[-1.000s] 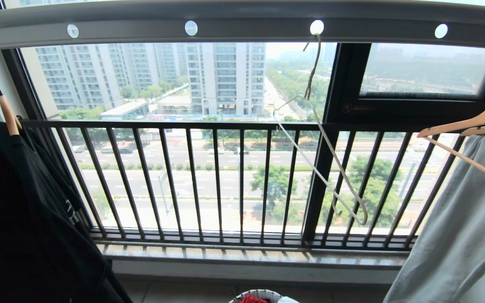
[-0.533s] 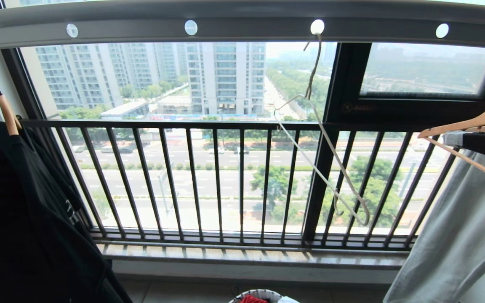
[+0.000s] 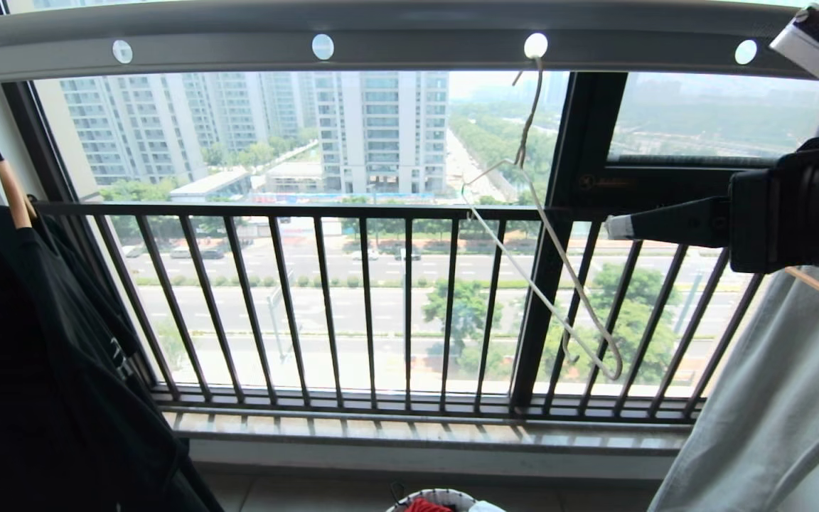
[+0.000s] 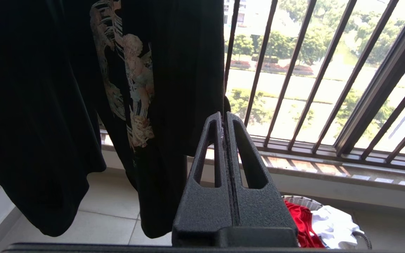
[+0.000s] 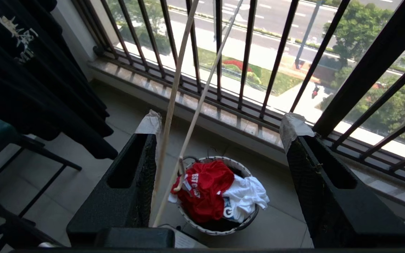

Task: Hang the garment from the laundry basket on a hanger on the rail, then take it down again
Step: Pick up the clothes rack on the clothesline

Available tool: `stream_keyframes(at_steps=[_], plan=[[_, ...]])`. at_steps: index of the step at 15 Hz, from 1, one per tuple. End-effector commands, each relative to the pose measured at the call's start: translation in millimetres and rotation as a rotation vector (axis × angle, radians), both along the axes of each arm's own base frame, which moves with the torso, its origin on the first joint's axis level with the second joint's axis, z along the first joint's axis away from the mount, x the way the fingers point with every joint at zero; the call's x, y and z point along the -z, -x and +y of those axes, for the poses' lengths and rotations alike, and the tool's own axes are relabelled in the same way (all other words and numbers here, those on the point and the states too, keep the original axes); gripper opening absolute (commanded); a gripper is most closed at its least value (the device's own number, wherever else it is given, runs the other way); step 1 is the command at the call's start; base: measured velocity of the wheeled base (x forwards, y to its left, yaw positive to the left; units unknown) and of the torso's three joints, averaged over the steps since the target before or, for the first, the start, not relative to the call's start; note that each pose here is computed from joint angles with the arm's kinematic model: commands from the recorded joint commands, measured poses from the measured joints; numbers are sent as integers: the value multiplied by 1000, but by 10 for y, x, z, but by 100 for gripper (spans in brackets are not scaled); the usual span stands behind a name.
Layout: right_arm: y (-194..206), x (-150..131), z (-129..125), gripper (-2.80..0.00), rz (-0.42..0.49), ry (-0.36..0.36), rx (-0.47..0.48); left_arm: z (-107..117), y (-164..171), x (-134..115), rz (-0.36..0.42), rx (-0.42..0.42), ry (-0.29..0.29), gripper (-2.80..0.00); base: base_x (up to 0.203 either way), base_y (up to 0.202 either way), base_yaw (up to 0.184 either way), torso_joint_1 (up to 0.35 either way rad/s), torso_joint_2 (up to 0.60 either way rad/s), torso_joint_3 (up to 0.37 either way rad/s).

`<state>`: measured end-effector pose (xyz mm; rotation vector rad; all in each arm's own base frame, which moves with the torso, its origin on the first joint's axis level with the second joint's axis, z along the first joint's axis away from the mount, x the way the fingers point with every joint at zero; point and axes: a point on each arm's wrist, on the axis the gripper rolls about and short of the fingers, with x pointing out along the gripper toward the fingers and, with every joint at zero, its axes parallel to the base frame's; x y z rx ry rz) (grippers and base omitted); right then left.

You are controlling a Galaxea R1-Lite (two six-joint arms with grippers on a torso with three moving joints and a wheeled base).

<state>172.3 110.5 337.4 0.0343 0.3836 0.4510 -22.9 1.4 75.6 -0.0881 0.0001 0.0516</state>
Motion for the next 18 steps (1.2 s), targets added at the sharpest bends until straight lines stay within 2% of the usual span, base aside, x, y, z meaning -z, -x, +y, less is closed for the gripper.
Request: stream_keyframes(at_steps=[1, 5, 9, 11, 16, 18], plan=[[-202, 116, 305, 0, 30, 52, -2, 0, -1, 0, 1, -1, 1, -280, 0, 0, 0, 0, 0, 0], [-410, 96, 474, 0, 7, 79, 62, 0, -1, 0, 1, -1, 1, -280, 0, 0, 0, 0, 0, 0], [-658, 286, 670, 0, 35, 151, 94, 0, -1, 0, 1, -1, 1, -280, 0, 0, 0, 0, 0, 0], [-797, 330, 745, 0, 20, 178, 111, 0, -1, 0, 1, -1, 1, -280, 0, 0, 0, 0, 0, 0], [-989, 411, 731, 0, 5, 280, 130, 0, -1, 0, 1, -1, 1, -280, 0, 0, 0, 0, 0, 0], [-1040, 420, 691, 0, 4, 293, 143, 0, -1, 0, 1, -1, 1, -280, 0, 0, 0, 0, 0, 0]])
